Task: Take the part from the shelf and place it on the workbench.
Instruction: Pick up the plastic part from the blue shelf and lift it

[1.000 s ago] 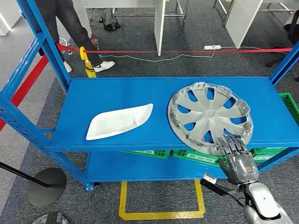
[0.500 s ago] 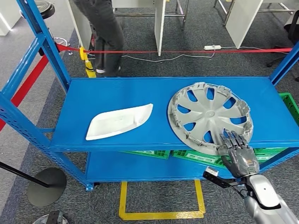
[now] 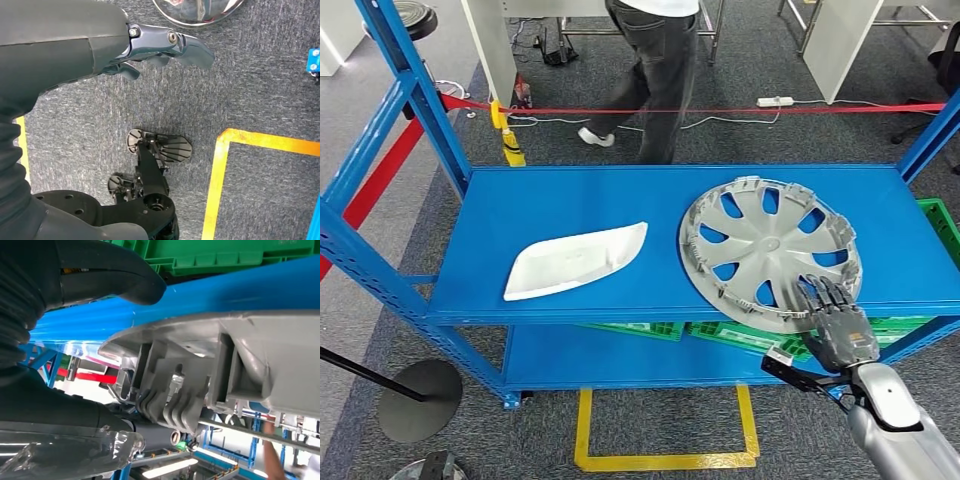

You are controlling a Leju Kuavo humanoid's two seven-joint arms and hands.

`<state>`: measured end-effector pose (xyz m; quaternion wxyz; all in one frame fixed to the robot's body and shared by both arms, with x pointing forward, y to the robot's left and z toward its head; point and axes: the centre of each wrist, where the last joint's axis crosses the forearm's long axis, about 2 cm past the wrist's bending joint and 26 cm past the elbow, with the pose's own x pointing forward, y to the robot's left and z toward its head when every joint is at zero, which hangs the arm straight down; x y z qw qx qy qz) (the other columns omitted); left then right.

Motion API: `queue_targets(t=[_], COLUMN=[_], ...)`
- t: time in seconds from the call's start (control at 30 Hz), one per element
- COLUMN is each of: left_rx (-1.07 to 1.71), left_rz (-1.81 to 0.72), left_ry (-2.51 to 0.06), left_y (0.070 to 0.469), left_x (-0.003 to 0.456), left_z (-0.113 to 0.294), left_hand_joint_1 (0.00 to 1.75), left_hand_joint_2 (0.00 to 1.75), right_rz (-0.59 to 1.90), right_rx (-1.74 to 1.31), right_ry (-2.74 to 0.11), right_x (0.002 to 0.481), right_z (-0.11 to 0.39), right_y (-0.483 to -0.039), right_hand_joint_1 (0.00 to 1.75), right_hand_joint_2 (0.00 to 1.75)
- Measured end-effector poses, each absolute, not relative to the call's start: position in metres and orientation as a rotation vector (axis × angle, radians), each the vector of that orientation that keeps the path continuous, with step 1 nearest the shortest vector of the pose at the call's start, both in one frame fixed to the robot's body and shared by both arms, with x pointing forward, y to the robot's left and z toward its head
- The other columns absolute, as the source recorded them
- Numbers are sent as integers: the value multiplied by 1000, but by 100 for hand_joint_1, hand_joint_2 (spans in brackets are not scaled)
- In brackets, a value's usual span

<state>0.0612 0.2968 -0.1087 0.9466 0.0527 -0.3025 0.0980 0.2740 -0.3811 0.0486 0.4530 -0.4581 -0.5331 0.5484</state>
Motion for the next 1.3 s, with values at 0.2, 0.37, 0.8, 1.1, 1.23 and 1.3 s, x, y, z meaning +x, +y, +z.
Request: queue_targets(t=[0.2,0.37,0.8,1.1,1.23,1.3], left_rx=[108,111,114,118,124,125], left_rz=[197,195,189,182,177,173], left_ry=[-615,-612,-602,-600,-600,-599], left_y=[297,297,297,297,297,297], left_x=[61,59,54,54,54,54], left_z=[-109,-109,-110,-110,-110,-110], left_hand_joint_1=[0,0,0,0,0,0], left_hand_joint_2=[175,175,175,175,175,175], right_rz=[1364,1391,1433,1395,1374,1348], right_rx=[-1165,-1207,-1321,-1438,-1480,-1493], right_ry=[-1332,-1342,-1493,-1638,-1677,-1693], right_x=[278,275,245,225,216,213], right_z=[50,49,56,66,72,76], right_y=[-381,-378,-346,-323,-312,-309], right_hand_joint_1=[175,175,175,175,175,175], right_hand_joint_2=[175,175,175,175,175,175])
